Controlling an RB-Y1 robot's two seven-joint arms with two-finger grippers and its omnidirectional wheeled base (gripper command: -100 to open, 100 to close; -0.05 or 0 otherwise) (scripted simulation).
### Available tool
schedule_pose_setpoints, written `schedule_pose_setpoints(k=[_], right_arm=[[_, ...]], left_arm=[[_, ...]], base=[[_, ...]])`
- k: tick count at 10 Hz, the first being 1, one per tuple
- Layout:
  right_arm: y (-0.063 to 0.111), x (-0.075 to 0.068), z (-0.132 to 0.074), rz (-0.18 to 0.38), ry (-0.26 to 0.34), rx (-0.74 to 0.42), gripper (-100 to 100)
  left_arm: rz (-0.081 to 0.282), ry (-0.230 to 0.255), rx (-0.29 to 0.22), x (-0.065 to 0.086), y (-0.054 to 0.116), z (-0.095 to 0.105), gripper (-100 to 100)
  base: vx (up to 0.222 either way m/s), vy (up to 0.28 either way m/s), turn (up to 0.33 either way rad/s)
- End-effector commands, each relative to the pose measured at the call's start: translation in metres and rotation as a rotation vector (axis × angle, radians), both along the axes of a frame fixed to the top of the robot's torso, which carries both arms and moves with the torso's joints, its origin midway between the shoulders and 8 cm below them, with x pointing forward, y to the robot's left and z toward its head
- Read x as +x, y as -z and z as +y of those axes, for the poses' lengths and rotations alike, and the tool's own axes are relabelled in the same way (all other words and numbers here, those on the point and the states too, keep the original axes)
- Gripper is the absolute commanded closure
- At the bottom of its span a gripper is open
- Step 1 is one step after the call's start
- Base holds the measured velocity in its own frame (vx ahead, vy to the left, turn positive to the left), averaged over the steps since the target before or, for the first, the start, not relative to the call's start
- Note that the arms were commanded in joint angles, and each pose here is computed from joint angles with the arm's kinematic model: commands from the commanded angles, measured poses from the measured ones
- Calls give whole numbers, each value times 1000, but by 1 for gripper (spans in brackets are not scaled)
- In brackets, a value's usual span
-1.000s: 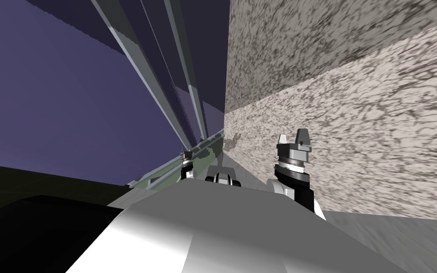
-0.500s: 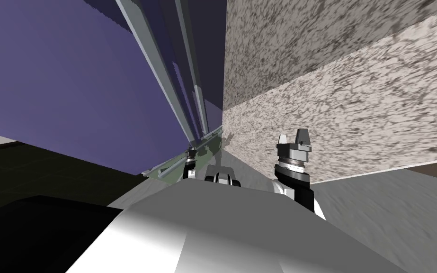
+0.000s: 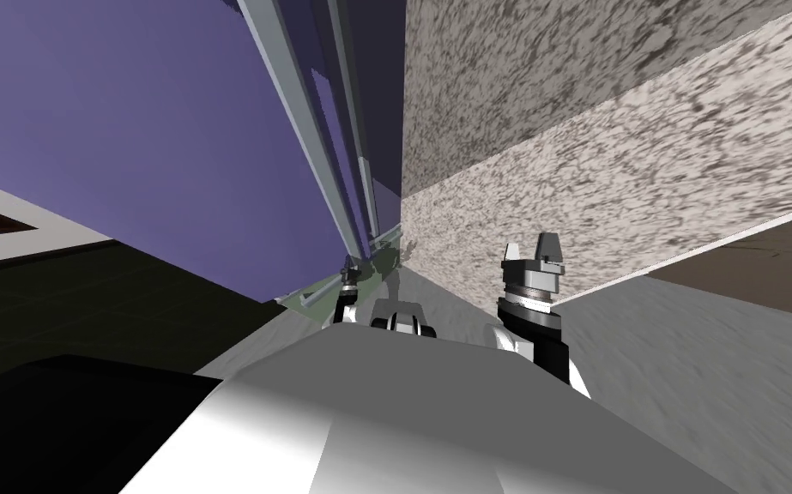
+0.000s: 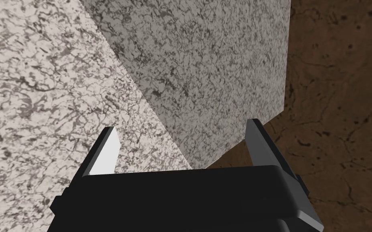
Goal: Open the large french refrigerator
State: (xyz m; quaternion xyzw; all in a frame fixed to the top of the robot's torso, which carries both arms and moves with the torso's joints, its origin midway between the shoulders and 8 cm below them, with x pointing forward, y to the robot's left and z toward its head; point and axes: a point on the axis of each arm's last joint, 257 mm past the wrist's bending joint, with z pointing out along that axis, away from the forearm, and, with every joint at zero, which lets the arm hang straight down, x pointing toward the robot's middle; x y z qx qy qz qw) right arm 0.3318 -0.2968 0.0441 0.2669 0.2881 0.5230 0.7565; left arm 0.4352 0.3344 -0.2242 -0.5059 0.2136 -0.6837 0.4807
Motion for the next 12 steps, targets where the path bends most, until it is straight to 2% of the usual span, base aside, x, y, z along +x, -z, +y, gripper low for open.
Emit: schedule_pose_setpoints(k=[1,5,9,10,11,12], right_arm=[[0,0,0,0,0,0,0],[0,0,0,0,0,0,0],[0,0,0,0,0,0,0],[0,0,0,0,0,0,0],[0,0,0,0,0,0,0],[0,0,0,0,0,0,0]], left_arm=[[-11,53,3,0,-4,-15,100],[-28,161,5,-3,-11,-45,100],[-39,270,1,-9,-15,-76,100],[-10,244,2,-9,-6,-67,100],[-15,241,6,2,-3,-71,100],[-5,242,8,6,1,-71,100]], base=[[-192,89,-135],[-178,84,-128],[-231,75,-140],[-108,31,-35],[-157,139,-232],[-165,153,-188]])
